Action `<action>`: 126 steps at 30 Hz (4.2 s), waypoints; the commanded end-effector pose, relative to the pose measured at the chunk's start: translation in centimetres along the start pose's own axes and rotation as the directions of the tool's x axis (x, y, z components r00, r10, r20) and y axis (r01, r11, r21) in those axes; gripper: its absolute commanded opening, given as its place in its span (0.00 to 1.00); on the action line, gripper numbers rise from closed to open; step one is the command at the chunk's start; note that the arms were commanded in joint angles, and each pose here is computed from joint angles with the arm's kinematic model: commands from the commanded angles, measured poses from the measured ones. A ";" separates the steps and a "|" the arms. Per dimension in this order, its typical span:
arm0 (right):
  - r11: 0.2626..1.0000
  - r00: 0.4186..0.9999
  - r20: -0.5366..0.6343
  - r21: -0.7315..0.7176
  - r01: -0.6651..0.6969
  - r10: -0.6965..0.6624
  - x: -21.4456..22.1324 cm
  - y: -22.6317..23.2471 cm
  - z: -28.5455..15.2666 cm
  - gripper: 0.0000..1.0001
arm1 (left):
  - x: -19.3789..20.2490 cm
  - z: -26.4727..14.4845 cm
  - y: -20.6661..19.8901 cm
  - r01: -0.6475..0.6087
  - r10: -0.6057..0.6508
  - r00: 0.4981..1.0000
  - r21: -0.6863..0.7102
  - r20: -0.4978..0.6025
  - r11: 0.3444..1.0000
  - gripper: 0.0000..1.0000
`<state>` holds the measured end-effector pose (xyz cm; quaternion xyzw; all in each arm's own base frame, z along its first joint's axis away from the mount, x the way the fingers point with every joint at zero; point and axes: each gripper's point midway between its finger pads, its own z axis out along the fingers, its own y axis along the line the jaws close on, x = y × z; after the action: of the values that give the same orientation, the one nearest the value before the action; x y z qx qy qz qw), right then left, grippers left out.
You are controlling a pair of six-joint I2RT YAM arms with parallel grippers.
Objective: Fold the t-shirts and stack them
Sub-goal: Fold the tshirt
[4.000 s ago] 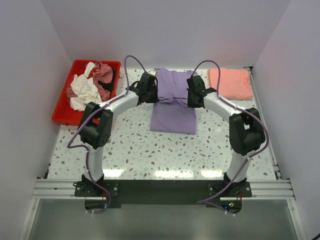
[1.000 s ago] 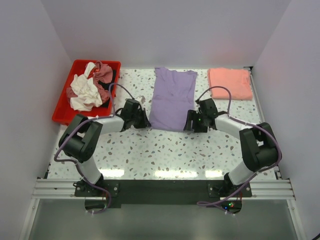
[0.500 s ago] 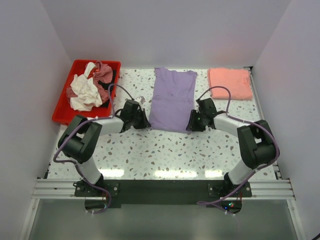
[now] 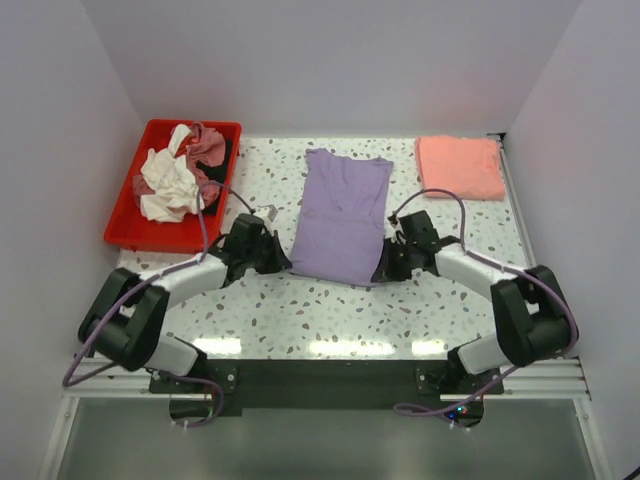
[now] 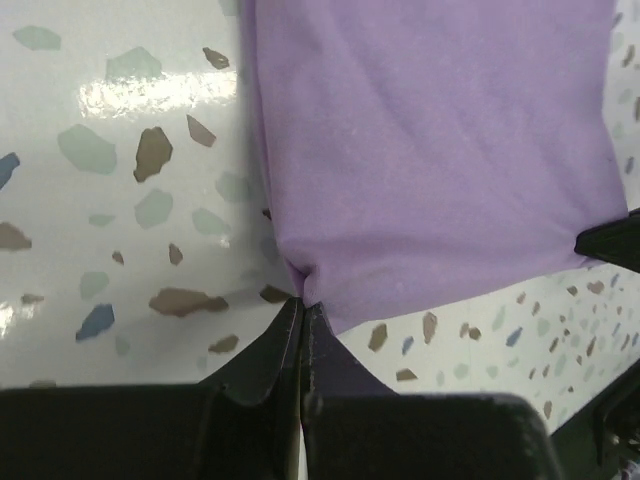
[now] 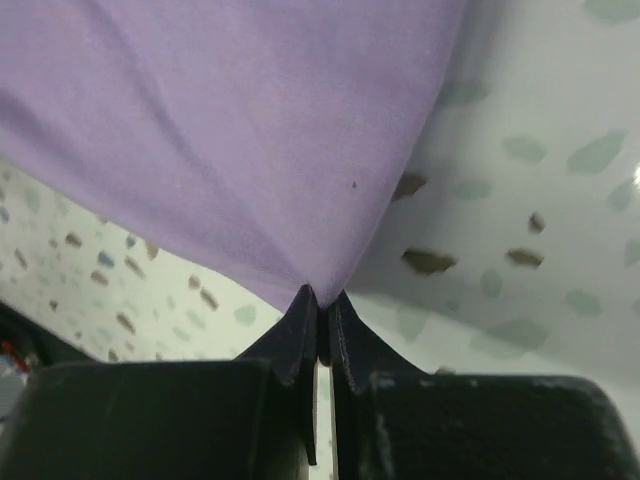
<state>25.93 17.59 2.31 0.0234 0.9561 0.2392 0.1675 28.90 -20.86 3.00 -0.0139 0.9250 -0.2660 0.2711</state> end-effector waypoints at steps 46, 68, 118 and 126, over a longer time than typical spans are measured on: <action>0.930 0.987 -0.113 -0.363 0.062 -0.110 5.2 11.0 -14.7 0.00 | -11.3 -18.3 -3.4 0.106 -0.057 0.815 -0.051 0.576 0.993 0.00; 0.970 0.997 -0.013 -0.230 0.074 -0.079 -1.4 8.7 -12.8 0.00 | -15.8 -12.6 -4.5 0.061 0.006 0.839 -0.105 0.543 0.993 0.00; 0.995 0.977 0.193 0.016 -0.100 0.095 -11.0 0.3 -8.4 0.99 | -18.8 2.2 -4.9 -0.089 0.118 0.948 -0.110 0.295 0.990 1.00; 0.996 0.972 0.224 0.026 -0.080 0.073 -8.2 0.1 -9.5 0.99 | -15.6 -3.2 -4.8 -0.075 0.096 0.941 -0.077 0.326 0.994 1.00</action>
<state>31.51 13.01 13.38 0.0885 0.9304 0.2476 0.2555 41.54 -21.52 13.13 -0.0260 0.8912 -0.2023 0.4052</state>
